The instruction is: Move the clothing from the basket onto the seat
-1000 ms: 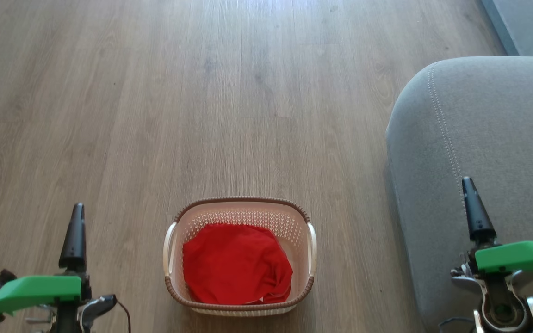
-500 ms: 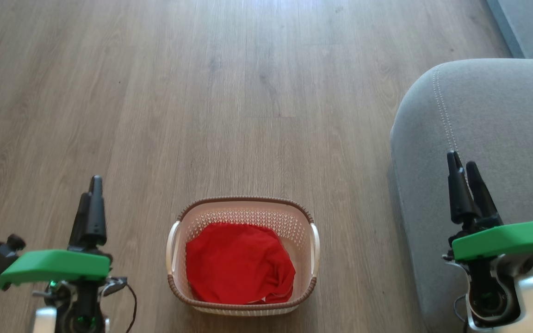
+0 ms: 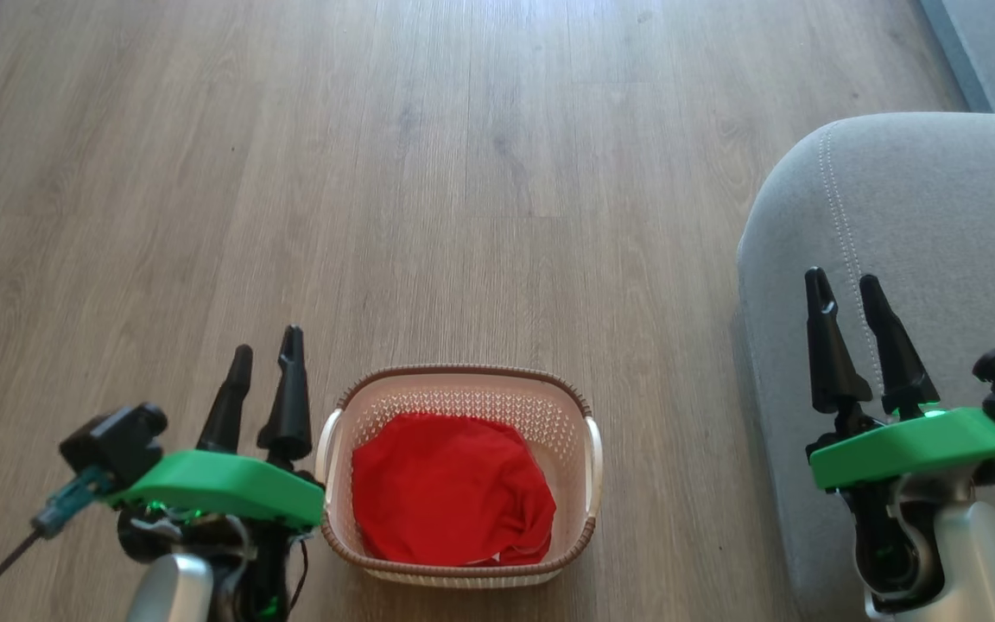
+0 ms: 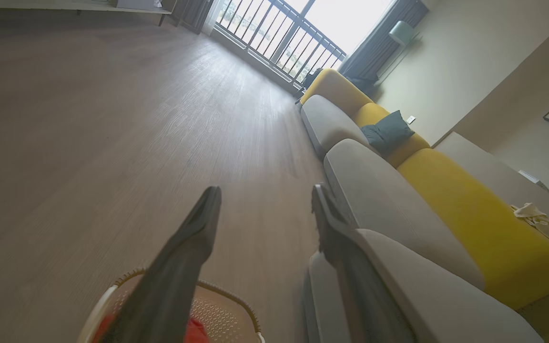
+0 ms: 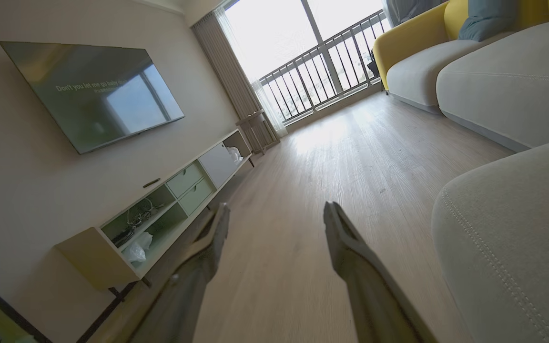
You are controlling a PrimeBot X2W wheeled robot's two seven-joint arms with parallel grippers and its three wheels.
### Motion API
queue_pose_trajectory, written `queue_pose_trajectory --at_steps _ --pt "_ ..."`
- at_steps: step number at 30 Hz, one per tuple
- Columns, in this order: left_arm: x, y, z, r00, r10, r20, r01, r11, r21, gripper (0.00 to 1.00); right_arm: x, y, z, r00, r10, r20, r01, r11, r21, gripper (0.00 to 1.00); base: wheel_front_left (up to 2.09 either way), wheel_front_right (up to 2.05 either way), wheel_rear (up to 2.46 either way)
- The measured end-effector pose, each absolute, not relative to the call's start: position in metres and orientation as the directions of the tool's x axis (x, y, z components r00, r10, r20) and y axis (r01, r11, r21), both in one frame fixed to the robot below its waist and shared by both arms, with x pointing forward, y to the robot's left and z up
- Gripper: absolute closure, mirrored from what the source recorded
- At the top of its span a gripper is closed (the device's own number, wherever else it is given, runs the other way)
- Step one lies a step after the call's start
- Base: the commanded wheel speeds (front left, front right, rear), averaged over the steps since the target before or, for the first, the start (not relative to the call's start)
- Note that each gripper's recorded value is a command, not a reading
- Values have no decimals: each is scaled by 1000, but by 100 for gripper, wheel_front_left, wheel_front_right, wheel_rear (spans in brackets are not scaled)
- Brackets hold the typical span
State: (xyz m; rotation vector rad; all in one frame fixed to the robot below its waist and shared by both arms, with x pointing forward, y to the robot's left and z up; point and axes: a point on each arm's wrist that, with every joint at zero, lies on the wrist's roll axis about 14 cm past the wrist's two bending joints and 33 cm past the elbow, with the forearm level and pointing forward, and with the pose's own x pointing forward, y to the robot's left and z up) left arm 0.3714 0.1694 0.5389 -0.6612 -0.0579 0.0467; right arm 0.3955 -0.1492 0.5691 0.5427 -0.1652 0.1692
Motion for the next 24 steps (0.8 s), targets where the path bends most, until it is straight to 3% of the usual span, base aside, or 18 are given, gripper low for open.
queue_pose_trajectory --at_steps 6,17,24 --pt "370 163 536 997 65 28 -39 830 -556 0 396 -146 575 966 131 221 -217 878 427 0 0 0 0" --pt "368 153 544 996 64 63 -40 940 -338 0 397 -138 597 941 159 300 -246 928 281 0 0 0 0" --pt "363 140 531 998 34 44 -23 975 -222 0 393 -125 586 941 208 268 -262 947 186 0 0 0 0"
